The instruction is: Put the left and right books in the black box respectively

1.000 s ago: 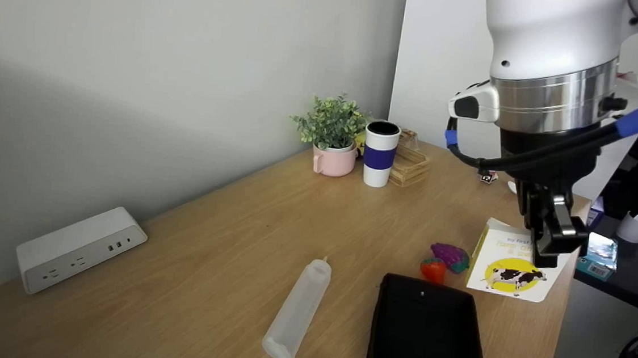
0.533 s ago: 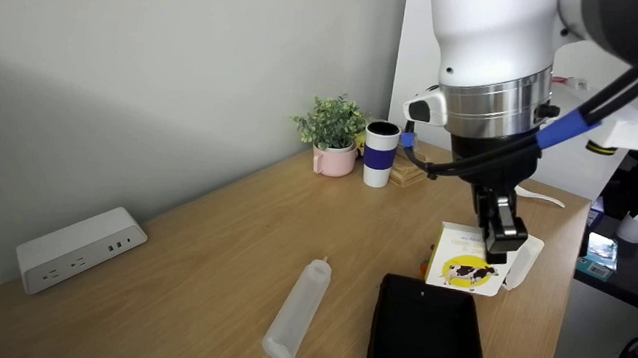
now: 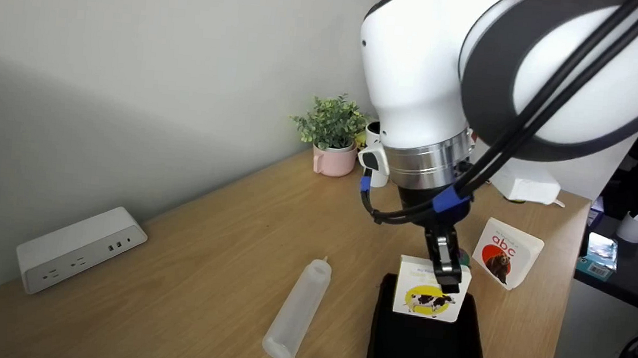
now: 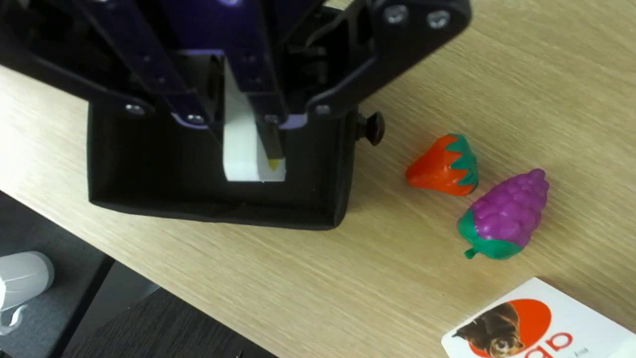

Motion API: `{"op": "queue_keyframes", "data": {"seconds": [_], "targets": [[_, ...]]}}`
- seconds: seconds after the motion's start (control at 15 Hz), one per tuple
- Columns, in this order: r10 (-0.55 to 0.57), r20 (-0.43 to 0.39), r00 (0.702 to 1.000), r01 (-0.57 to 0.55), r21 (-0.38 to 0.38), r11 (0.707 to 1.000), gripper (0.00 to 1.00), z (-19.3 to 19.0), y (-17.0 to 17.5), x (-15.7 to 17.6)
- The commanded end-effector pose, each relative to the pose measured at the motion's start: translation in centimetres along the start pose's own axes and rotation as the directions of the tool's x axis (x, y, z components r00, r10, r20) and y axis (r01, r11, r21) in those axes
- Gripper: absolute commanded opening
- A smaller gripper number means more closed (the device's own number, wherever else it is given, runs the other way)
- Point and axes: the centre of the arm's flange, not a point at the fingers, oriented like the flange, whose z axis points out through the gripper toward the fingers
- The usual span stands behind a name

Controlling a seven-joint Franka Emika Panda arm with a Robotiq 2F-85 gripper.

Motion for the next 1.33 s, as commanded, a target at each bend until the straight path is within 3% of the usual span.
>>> {"op": "queue_keyframes", "data": {"seconds": [0.0, 0.53, 0.67, 1.2, 1.27], "targets": [[-0.026, 0.011, 1.0, 0.026, 0.021, 0.999, 0.04, 1.1, 0.4, 2.5], [-0.021, 0.018, 1.0, 0.02, 0.038, 0.999, 0.04, 2.4, 0.7, 3.6], [-0.019, 0.016, 1.0, 0.018, 0.04, 0.999, 0.4, 2.3, 0.7, 3.7], [-0.018, 0.001, 1.0, 0.018, 0.038, 0.999, 0.96, 1.5, 0.5, 3.7], [-0.017, -0.003, 1.0, 0.017, 0.032, 0.999, 0.99, 1.2, 0.4, 3.6]]}}
